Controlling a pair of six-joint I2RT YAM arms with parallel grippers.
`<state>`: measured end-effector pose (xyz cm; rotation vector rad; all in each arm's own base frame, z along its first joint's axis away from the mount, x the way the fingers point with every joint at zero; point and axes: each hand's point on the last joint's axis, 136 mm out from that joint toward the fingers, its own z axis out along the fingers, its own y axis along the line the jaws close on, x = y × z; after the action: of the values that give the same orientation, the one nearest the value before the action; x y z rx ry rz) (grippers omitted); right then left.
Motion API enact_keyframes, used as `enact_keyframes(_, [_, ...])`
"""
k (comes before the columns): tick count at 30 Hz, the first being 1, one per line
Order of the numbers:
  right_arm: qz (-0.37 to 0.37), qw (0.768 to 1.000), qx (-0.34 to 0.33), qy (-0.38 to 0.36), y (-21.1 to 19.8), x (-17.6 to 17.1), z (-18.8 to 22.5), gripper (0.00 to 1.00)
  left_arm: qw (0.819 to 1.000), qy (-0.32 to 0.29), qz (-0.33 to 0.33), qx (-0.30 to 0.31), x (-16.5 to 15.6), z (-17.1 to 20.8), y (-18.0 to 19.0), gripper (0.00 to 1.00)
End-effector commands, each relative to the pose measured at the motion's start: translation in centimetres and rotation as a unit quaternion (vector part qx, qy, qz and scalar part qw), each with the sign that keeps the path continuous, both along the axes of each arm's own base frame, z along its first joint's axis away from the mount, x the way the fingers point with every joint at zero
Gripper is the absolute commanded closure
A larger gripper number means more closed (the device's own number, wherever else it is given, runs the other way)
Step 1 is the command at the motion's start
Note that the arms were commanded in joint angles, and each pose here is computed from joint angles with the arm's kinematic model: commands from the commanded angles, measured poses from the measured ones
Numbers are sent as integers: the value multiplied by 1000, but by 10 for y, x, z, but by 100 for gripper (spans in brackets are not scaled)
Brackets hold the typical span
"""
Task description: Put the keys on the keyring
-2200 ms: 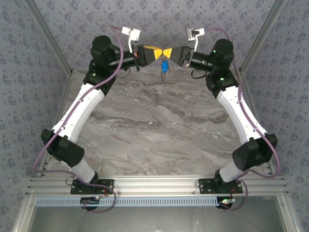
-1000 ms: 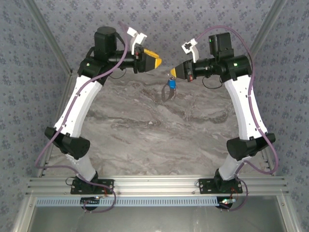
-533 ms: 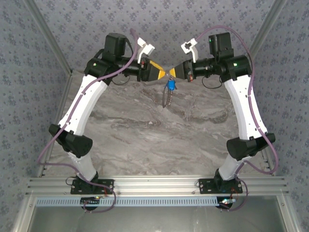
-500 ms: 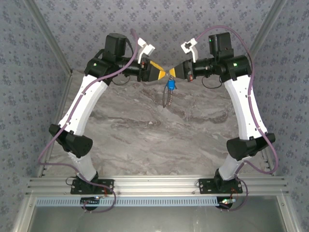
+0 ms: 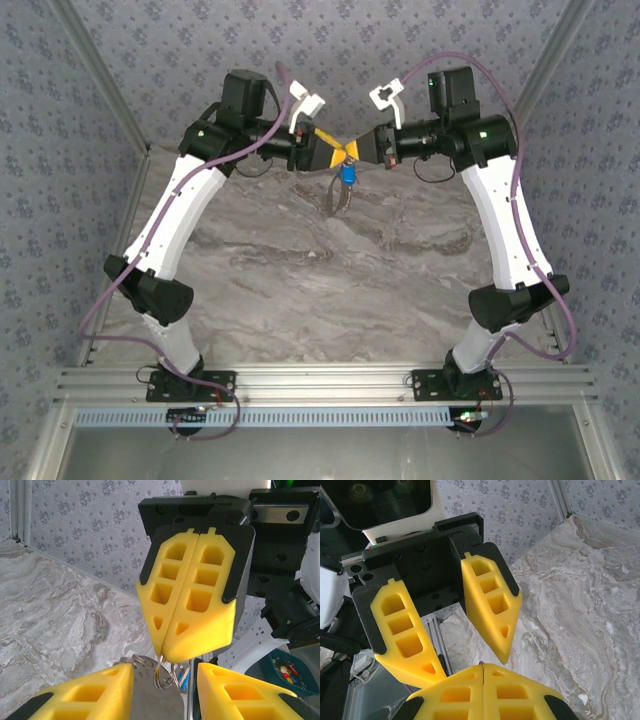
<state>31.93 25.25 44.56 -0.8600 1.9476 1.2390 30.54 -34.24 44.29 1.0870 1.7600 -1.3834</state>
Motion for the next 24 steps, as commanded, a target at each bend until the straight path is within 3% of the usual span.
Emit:
enact_keyframes(1, [17,1000,19,-11,3,-15,16,100,1000,-14,-22,-16,-7,13,-4,62])
enact_keyframes(7, [19,1000,21,-11,5,-16,16,100,999,-16,-27,-20,-9,15,-5,75])
enact_keyframes(11, [16,1000,20,-11,5,-15,17,100,999,-11,-33,-21,-12,14,-4,77])
enact_keyframes(14, [15,1000,20,-11,5,-14,16,100,999,-8,-41,-23,-15,14,-4,89])
enact_keyframes(24, [13,1000,22,-13,6,-12,17,100,998,-5,-52,-26,-19,14,-4,91])
